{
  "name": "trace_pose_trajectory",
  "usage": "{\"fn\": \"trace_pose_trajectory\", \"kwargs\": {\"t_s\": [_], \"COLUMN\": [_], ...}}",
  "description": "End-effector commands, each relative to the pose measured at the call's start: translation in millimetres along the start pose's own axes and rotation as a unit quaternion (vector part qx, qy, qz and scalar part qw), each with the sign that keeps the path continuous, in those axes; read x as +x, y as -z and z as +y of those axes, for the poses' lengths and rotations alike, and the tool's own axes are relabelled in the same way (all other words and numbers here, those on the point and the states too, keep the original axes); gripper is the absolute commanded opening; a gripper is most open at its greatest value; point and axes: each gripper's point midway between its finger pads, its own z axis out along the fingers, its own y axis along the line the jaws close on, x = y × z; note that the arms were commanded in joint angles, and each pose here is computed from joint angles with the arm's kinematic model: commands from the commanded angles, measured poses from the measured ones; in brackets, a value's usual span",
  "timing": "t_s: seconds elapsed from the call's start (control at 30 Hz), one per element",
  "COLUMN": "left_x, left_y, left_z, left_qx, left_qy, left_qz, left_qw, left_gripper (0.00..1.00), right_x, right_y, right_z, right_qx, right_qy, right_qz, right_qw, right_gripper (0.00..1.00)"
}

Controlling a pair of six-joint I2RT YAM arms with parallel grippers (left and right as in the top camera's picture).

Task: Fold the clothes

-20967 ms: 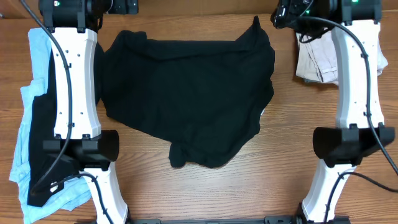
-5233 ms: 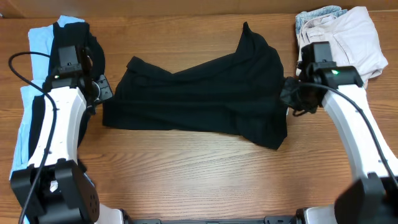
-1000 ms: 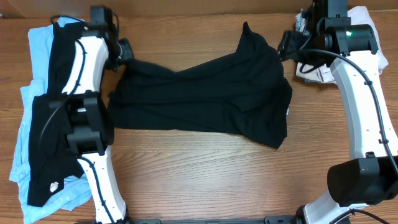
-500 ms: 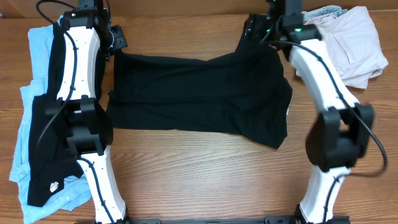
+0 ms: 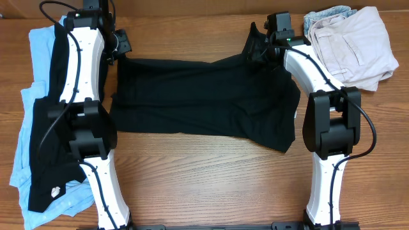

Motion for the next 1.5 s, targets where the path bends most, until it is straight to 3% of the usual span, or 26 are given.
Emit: {"fn": "trace_pose_trajectory", "kwargs": {"t_s": [0.0,0.2,0.63,0.97,1.17,1.33,1.47], "left_x": [-8,-7,-2,-1,-1,-4,-4], "left_y": [14,14,14,14,14,14,18], "left_z": [-2,-2,0,0,0,4,9], "left_qx": [-0.004,-0.005,-0.008,-0.008,-0.008,-0.014,-0.016], "left_qy": [-0.015,-0.015,-0.014,-0.014,-0.014,-0.013,-0.008], "left_qz": [-0.021,-0.017,-0.007,-0.007,-0.007,-0.011,-0.010], "left_qw": [1.000,1.000,1.000,1.000,1.000,1.000,1.000], "left_gripper": [0.04,0.04,0.04,0.04,0.04,0.04,0.04], "right_x": [4,8,18,4,3,-6,-27], "right_y": [0,-4,-28,-28,-27,-13,37], "right_z": [-2,-3,-1,8,9,13,18], "right_qx": [0.003,0.005,-0.008,-0.030,-0.032,-0.034,-0.033], "right_qy": [-0.027,-0.047,-0.046,-0.041,-0.041,-0.035,-0.028], "right_qz": [0.008,0.013,0.025,-0.002,-0.003,-0.009,-0.018], "right_qw": [1.000,0.999,0.999,0.999,0.999,0.999,0.999], "right_gripper": [0.65,0.56,0.54,0.29,0.04,0.04,0.04]}}
